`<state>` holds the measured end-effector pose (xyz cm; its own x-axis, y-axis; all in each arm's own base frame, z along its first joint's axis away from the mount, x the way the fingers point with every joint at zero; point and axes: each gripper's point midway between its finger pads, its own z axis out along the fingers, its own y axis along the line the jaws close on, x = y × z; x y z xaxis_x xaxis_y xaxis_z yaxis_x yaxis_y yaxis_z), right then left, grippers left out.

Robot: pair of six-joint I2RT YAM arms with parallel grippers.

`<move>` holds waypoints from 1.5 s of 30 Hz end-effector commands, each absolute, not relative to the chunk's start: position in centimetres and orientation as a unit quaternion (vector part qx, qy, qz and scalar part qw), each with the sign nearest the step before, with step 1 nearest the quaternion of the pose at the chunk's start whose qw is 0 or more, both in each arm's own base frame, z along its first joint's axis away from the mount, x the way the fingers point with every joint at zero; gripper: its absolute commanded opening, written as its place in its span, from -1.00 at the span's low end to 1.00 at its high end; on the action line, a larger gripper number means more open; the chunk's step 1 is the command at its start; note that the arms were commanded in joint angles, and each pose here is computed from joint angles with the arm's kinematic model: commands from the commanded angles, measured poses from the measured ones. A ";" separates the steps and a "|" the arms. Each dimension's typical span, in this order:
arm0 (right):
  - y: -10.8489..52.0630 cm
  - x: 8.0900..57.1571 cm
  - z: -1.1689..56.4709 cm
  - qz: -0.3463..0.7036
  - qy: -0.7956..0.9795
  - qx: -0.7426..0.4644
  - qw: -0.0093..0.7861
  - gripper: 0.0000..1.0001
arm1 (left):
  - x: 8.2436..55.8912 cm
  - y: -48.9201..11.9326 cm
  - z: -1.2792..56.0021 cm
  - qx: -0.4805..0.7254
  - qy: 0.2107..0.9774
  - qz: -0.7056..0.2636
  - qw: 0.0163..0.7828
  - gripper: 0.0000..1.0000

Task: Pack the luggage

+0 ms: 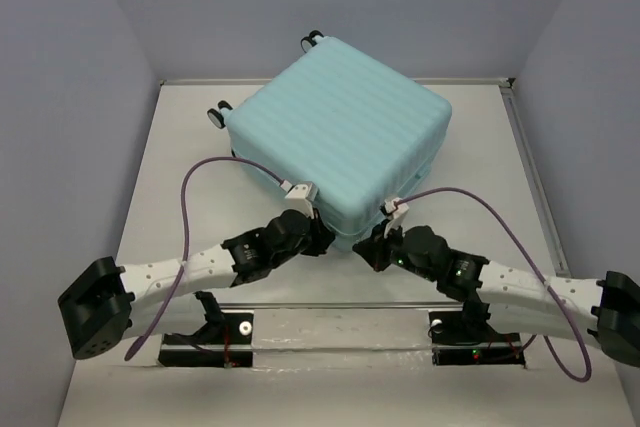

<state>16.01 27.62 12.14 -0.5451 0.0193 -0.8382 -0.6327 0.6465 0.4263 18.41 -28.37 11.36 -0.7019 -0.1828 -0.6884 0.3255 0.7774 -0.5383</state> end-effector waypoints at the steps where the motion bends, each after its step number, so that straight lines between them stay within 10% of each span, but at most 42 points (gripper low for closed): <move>1: 29.9 8.6 10.9 0.398 0.806 -0.230 0.373 -0.86 | 21.5 -33.0 18.3 0.025 0.797 -0.406 0.447 -0.88; 13: 33.5 12.0 17.0 0.318 0.777 -0.077 0.537 -0.86 | 23.1 -35.7 20.7 0.022 0.797 -0.384 0.466 -0.87; 27: 31.6 14.7 16.4 0.323 0.774 -0.042 0.544 -0.86 | 31.7 -10.4 29.9 -0.208 0.761 -0.259 0.557 0.87; 45: 32.2 15.1 15.3 0.312 0.784 -0.072 0.532 -0.86 | 48.1 -7.7 25.3 -0.267 0.765 -0.360 0.463 0.98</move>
<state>15.67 29.30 12.31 -0.4105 0.1034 -0.9060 -0.3989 0.8731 0.2804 46.52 -6.73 22.72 -0.4246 -0.7214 -0.5470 -0.1882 0.6613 -0.7261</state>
